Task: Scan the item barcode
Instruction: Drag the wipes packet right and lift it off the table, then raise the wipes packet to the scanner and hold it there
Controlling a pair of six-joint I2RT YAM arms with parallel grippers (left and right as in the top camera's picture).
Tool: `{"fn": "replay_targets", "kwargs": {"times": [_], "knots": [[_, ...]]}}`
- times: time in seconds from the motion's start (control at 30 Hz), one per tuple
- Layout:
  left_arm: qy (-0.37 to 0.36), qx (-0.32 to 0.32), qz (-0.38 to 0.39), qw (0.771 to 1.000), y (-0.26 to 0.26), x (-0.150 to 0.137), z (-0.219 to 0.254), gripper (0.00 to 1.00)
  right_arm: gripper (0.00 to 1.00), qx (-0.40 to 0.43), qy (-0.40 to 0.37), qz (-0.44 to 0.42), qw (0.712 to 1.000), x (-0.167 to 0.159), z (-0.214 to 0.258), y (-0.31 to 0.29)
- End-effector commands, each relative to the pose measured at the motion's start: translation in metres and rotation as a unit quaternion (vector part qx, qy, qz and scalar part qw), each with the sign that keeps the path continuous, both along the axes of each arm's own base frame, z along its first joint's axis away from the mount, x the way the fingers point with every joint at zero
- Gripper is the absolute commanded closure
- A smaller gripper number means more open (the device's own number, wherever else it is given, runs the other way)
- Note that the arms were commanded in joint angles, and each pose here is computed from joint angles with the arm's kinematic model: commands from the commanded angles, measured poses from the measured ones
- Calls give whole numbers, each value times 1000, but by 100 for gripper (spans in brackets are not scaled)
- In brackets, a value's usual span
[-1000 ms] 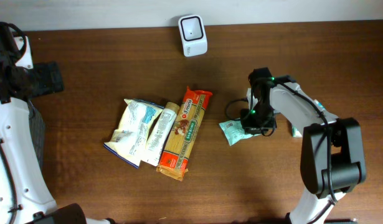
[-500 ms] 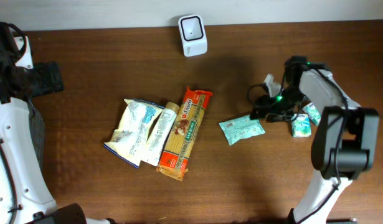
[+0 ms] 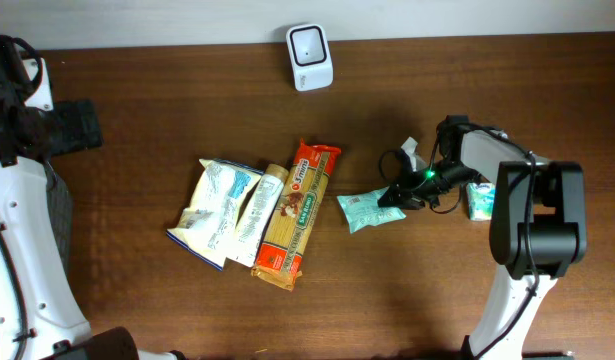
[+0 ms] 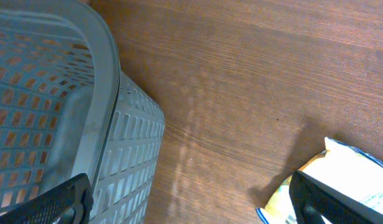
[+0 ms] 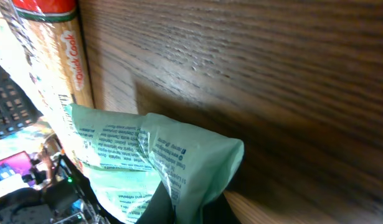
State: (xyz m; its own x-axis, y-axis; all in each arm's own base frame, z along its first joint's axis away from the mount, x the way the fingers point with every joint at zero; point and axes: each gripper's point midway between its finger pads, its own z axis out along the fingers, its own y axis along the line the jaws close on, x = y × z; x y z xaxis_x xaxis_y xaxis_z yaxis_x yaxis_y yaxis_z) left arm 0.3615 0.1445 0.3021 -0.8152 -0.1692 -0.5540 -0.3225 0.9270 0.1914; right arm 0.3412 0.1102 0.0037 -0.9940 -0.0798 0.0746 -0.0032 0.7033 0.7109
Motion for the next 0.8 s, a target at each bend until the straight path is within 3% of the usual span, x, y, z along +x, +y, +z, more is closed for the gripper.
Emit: {"fn": "replay_targets", "kwargs": {"times": [0.0, 0.2, 0.4, 0.53, 0.67, 0.77], "knots": [[-8, 7, 4, 1000, 2, -3, 7, 1, 96, -7, 3, 6, 1000, 8, -2, 4], [-8, 7, 4, 1000, 2, -3, 7, 1, 96, -2, -171, 8, 985, 49, 137, 5], [-8, 7, 4, 1000, 2, -3, 7, 1, 96, -16, -338, 7, 941, 26, 257, 4], [-8, 7, 4, 1000, 2, -3, 7, 1, 96, -46, -378, 4, 924, 15, 282, -1], [-8, 7, 4, 1000, 2, -3, 7, 1, 96, -90, -395, 3, 914, 27, 279, 12], [-8, 7, 4, 1000, 2, -3, 7, 1, 96, -192, -482, -9, 855, 61, 293, 30]]}}
